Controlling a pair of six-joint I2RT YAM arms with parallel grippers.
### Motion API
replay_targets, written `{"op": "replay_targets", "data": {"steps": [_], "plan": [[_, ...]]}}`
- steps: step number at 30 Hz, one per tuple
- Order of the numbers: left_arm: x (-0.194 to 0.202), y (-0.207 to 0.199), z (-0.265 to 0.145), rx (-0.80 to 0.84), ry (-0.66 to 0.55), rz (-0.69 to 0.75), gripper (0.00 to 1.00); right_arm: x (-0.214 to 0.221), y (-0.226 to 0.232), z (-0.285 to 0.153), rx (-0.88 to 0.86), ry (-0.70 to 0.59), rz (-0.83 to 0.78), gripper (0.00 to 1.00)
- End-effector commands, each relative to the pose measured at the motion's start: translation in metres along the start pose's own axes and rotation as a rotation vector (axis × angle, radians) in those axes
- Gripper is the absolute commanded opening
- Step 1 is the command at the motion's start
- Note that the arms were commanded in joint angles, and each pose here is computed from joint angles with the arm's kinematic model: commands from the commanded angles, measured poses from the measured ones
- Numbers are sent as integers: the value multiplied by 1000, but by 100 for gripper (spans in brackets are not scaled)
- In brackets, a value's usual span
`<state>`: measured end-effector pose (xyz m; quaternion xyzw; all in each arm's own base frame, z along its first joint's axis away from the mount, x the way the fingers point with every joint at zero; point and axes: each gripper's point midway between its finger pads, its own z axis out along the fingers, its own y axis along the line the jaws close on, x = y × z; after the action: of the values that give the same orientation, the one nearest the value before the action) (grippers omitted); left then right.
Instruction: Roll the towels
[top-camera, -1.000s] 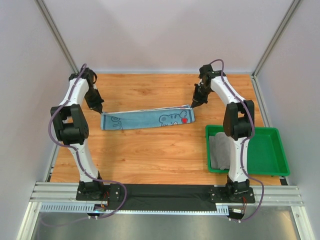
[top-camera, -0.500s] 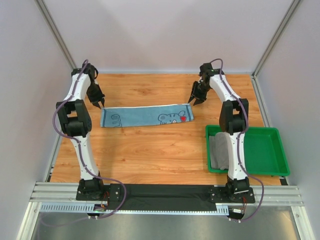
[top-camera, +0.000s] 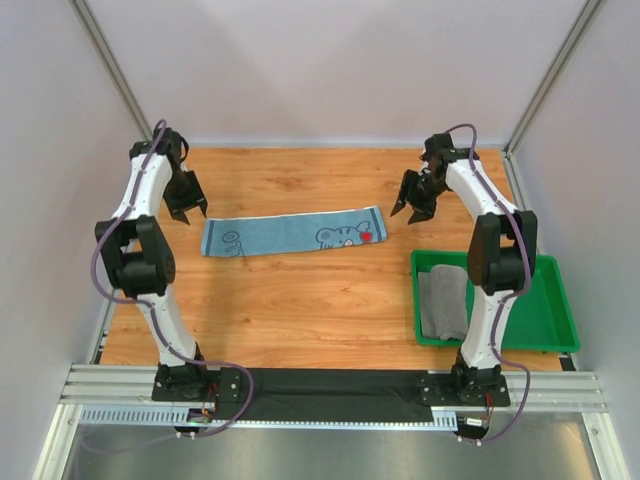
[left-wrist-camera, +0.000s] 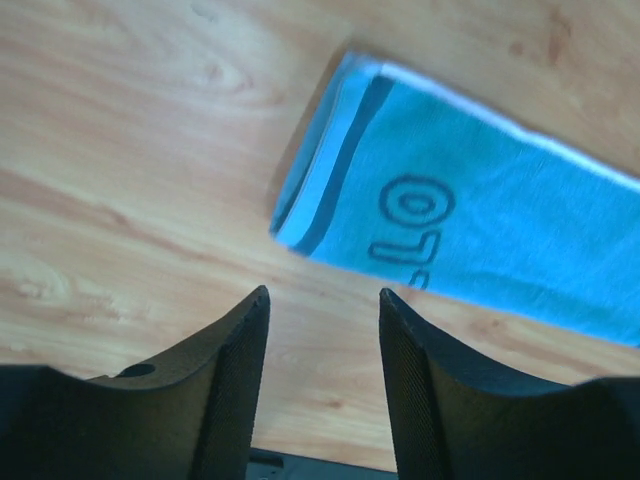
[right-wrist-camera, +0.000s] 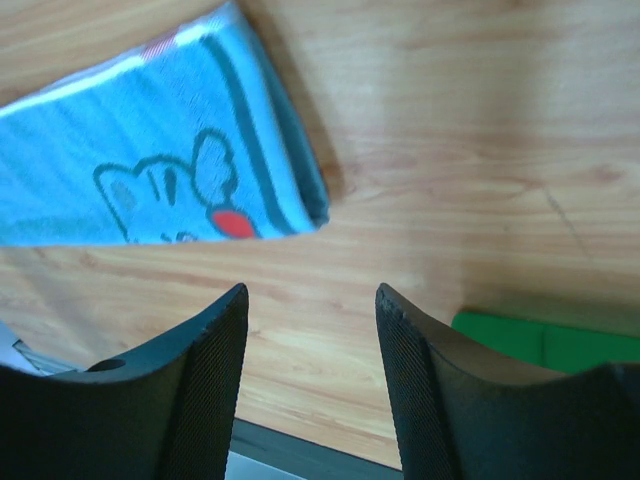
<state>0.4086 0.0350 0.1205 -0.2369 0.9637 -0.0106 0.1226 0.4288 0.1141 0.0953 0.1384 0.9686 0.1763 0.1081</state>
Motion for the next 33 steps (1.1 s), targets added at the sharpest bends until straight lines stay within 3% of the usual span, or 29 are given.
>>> {"op": "replay_targets", "data": {"steps": [1, 3, 7, 13, 15, 30, 33], "plan": [[25, 6, -44, 65, -83, 29, 54, 10, 27, -18, -156, -45, -36, 55], [40, 10, -56, 84, -111, 47, 51, 23, 25, -10, -177, -11, -27, 55], [76, 28, -40, 47, -91, 56, 50, 38, 25, 3, -192, 40, -22, 56], [96, 35, -21, 42, -83, 69, 47, 44, 26, 24, -166, 70, -27, 72], [97, 34, -17, 48, -85, 77, 47, 41, 26, 31, -164, 68, -12, 73], [95, 30, -19, 65, -93, 79, 47, 38, 12, 77, -98, 97, 38, 70], [95, 31, -19, 61, -95, 80, 47, 37, 11, 81, -90, 102, 42, 62]]}}
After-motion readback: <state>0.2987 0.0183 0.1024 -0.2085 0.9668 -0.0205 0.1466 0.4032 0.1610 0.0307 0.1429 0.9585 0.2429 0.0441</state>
